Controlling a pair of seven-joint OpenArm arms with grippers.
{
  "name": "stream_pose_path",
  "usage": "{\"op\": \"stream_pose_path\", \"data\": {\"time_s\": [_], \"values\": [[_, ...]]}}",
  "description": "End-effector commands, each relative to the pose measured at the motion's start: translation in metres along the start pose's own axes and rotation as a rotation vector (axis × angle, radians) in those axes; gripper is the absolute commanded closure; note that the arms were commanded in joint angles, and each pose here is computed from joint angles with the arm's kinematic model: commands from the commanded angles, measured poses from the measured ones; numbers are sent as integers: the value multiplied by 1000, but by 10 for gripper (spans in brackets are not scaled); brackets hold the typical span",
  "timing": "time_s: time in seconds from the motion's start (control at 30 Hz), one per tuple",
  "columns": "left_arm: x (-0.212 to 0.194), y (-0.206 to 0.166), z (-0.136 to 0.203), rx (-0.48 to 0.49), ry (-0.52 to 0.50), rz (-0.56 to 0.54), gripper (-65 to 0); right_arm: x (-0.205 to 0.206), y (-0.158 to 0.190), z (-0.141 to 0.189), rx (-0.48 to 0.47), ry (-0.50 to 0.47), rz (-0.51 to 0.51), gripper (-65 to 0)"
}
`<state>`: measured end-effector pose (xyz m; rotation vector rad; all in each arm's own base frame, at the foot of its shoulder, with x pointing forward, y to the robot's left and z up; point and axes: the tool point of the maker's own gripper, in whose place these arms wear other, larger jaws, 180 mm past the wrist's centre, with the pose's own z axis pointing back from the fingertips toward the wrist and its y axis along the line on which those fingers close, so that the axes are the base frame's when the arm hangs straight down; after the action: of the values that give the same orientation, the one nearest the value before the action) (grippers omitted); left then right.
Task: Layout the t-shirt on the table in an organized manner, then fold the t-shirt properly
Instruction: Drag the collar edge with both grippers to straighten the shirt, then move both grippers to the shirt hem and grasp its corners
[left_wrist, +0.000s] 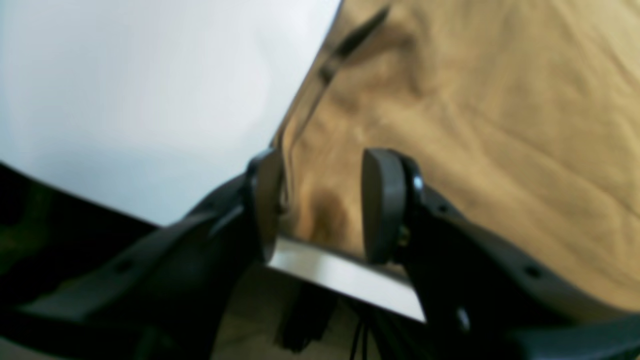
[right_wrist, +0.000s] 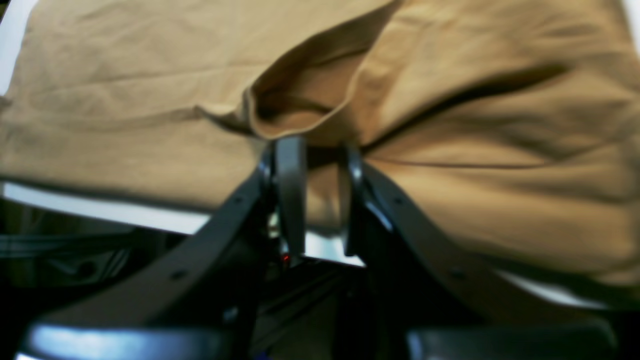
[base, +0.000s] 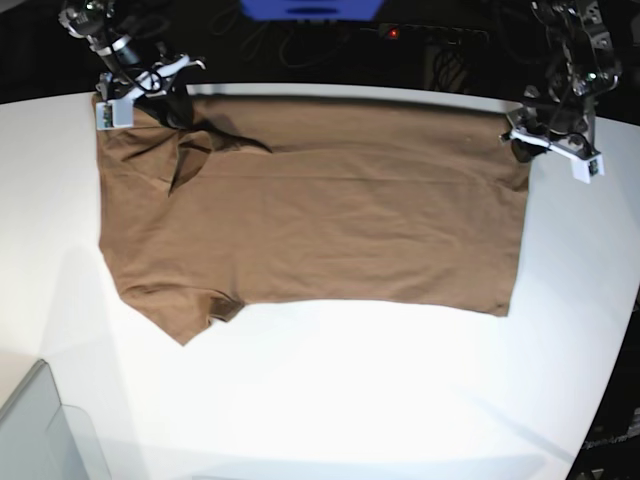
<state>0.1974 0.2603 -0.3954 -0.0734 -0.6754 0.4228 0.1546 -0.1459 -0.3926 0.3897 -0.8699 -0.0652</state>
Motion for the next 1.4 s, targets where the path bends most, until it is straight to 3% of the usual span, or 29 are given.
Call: {"op": "stream_pose_path", "data": {"time_s": [0.0, 0.2, 0.33, 0.53, 0.73, 0.9, 1.0, 1.1, 1.23, 1.37], "values": [[11, -3, 4, -8, -36, -13, -263, 8, 3, 0, 21, -37, 4, -86], [15, -5, 6, -12, -46, -18, -263, 1, 1, -11, 41, -15, -9, -87], [15, -5, 6, -12, -46, -18, -263, 16, 6, -35, 95, -34, 19, -88], [19, -7, 6, -17, -57, -19, -263, 63, 22, -76, 200, -88, 121, -88], [30, -13, 10, -29, -88, -32, -263, 112, 42, -77, 256, -176, 256, -89], [63, -28, 9, -63, -169, -31, -263, 144, 35, -87, 245, -223, 293, -90], [97, -42, 7, -92, -246, -28, -263, 153, 11, -103, 186, -168, 370, -110], [135, -53, 5, -115, -325, -20, -265, 158, -12, -122, 111, -75, 422, -194], [164, -61, -7, -135, -356, 8, -348, 178, -32, -140, 47, -36, 469, -312], [179, -60, -36, -135, -308, 4, -450, 206, -39, -160, 33, -68, 463, -313]]}}
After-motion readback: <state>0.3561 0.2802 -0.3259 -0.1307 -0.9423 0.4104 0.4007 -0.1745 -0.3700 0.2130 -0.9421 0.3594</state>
